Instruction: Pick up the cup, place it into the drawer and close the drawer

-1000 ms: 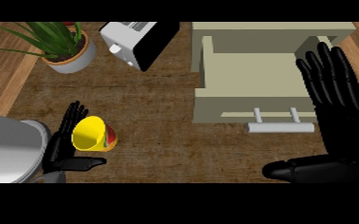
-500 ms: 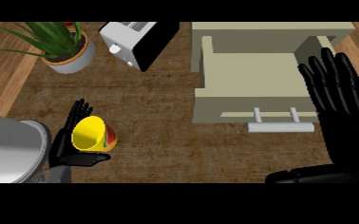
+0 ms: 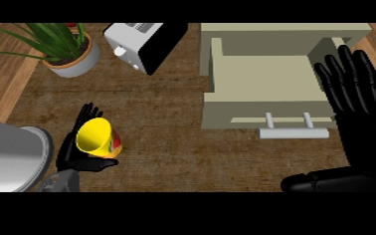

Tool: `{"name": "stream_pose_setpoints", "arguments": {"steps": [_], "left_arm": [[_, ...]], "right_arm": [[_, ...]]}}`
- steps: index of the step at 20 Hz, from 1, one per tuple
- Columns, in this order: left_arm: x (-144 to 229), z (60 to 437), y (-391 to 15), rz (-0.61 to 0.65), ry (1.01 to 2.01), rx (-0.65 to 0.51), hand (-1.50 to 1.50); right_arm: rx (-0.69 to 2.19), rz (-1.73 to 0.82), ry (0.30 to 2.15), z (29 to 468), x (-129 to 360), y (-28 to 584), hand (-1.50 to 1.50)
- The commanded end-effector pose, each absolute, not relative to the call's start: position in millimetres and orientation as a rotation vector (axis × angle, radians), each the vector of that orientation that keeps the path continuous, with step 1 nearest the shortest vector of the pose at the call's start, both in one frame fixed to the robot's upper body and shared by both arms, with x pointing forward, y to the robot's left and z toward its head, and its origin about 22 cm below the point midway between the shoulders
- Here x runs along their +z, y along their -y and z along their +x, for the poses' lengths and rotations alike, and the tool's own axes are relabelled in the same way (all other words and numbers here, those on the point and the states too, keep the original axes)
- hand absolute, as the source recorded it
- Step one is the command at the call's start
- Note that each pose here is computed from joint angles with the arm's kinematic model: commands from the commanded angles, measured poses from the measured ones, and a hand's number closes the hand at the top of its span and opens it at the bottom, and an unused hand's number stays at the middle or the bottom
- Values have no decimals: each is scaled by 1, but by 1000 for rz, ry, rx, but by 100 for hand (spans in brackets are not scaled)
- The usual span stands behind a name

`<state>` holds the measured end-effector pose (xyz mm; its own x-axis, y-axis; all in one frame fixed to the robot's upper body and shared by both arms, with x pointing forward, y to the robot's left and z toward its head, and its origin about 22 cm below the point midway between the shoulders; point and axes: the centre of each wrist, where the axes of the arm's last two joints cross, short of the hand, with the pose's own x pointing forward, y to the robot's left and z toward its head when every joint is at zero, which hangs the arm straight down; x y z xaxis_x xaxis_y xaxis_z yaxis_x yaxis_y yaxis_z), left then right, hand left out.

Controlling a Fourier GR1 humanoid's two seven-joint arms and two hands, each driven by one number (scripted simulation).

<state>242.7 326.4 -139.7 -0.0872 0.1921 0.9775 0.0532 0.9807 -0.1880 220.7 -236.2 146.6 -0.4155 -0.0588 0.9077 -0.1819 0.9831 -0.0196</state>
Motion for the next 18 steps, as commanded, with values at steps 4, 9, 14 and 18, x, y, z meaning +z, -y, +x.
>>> {"name": "stream_pose_setpoints", "arguments": {"steps": [4, 9, 14, 18], "left_arm": [[-135, 255, -333, -398, 1688, 161, -150], [-137, 257, -315, -475, 1715, 172, 150], [-137, 246, -329, -393, 1814, 131, 150], [-133, 260, -306, -311, 1885, 190, 150]], "right_arm": [[149, 162, 1999, 223, 140, 240, -150], [125, 162, 1996, 216, 146, 230, -150], [136, 161, 2001, 212, 140, 237, -150], [162, 156, 1993, 216, 150, 239, -150]]}}
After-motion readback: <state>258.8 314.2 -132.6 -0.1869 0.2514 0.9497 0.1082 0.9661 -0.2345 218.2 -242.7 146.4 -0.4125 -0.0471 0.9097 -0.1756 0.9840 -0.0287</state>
